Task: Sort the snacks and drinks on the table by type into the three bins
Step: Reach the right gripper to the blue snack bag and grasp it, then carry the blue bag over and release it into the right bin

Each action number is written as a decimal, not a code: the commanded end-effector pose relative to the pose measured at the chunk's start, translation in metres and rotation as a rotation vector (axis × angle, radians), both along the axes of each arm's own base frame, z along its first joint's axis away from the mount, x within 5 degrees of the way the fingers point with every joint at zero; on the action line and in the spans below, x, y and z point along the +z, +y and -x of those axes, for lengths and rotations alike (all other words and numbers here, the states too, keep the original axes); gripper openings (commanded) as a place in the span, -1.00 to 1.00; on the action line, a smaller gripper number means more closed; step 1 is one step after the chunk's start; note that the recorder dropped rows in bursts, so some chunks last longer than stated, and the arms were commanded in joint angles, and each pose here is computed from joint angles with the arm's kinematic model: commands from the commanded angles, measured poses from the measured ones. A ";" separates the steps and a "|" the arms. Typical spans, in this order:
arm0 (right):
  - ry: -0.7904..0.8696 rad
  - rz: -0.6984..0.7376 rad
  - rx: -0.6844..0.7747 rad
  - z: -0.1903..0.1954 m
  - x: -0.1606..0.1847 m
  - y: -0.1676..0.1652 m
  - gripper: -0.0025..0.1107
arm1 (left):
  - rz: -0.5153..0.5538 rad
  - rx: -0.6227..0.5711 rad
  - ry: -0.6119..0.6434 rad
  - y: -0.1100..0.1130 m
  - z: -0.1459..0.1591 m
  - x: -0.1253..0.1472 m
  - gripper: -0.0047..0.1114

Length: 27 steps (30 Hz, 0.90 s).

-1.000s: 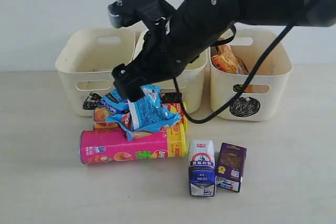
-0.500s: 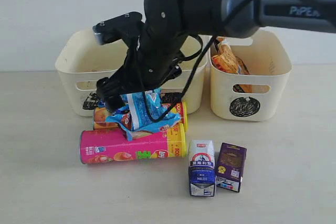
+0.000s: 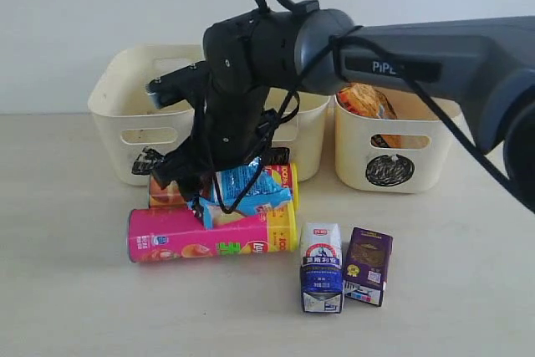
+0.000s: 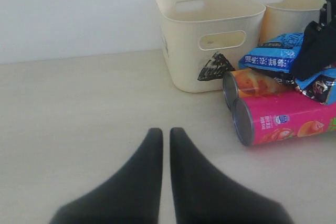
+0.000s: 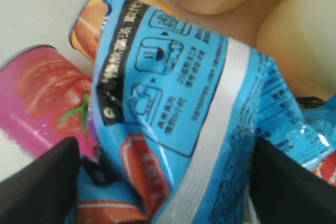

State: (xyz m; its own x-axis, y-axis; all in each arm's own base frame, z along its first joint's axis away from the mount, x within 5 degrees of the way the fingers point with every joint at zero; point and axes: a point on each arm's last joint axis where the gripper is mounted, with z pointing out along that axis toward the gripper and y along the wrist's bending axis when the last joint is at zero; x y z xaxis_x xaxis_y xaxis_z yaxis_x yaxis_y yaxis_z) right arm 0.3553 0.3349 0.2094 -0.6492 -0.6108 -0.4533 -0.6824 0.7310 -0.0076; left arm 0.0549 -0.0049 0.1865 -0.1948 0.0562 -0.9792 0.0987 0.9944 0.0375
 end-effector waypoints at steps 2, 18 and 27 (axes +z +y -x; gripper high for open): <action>0.012 0.074 0.029 -0.001 -0.011 -0.004 -0.34 | 0.006 0.005 -0.010 0.000 0.000 0.002 -0.85; -0.119 0.025 0.049 0.019 0.080 -0.026 -0.94 | 0.006 0.005 -0.010 0.000 0.000 0.002 -0.85; 0.030 -0.017 0.364 0.055 0.082 -0.011 -0.94 | 0.006 0.005 -0.010 0.000 0.000 0.002 -0.85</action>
State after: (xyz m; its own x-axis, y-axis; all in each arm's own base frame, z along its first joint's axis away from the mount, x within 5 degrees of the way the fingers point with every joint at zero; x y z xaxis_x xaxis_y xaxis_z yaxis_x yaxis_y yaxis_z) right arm 0.3018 0.3285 0.2771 -0.4405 -0.7982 -0.4109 -0.8885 0.4531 0.0724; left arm 0.0549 -0.0049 0.1865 -0.1948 0.0562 -0.9792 0.0987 0.9944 0.0375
